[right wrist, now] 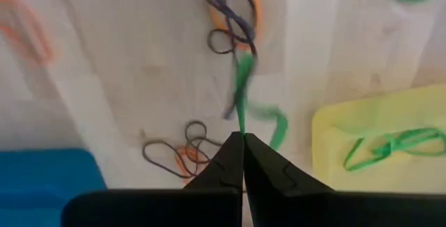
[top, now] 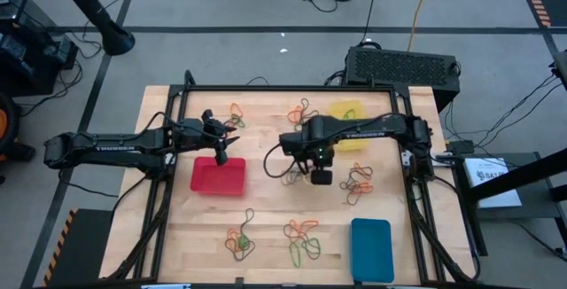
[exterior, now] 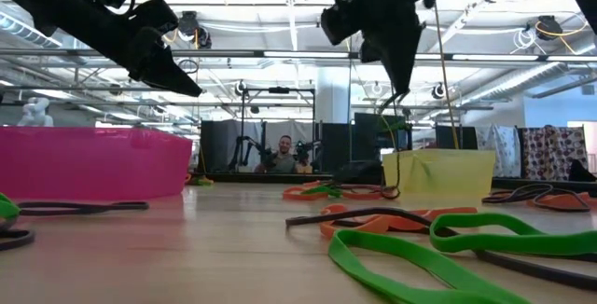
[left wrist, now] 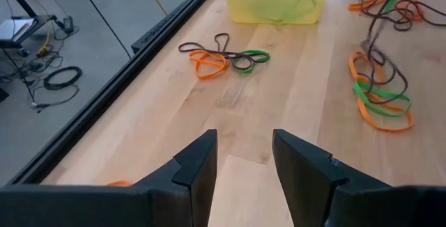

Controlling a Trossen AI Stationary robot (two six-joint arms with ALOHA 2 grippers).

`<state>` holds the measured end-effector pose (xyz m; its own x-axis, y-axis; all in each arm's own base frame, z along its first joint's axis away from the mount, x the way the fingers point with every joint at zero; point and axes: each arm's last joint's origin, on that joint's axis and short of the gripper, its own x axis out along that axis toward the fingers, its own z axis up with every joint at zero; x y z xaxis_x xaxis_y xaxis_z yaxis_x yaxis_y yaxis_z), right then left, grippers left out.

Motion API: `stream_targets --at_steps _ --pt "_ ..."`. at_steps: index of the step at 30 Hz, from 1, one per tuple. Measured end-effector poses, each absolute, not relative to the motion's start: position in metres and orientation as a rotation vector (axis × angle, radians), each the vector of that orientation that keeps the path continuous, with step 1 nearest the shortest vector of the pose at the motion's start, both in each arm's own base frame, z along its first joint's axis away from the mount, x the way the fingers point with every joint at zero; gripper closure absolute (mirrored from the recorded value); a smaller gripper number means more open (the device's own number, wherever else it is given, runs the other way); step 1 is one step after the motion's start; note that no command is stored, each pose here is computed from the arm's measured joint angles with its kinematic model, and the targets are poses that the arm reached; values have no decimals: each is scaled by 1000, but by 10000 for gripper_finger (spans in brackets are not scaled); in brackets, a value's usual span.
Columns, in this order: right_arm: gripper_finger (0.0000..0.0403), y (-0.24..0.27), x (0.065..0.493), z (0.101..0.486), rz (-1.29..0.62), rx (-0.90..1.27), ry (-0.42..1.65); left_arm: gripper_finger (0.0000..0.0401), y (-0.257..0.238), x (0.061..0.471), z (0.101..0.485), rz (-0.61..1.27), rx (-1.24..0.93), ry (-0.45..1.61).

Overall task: Sort rubber bands into baskets
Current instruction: Put the green rubber band into the yellow bin

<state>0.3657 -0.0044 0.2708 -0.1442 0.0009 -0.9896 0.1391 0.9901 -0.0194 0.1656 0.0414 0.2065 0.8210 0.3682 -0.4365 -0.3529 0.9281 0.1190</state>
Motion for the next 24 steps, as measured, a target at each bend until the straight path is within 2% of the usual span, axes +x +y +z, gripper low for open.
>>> stream_targets --at_steps 2,4,6,13,19,24 --pt "403 -5 368 268 -137 165 1709 253 41 166 206 386 27 471" --pt "403 -1 371 265 -55 200 1709 253 41 166 206 385 28 471" --pt "403 6 369 264 -34 141 1735 253 41 166 206 385 28 471" --pt "403 -9 368 266 -365 -123 1694 253 41 166 206 385 32 471" --pt "402 -38 364 263 -311 -143 1746 253 41 165 204 381 23 498" --pt "402 -78 349 248 -352 -66 1832 253 41 163 200 376 21 540"
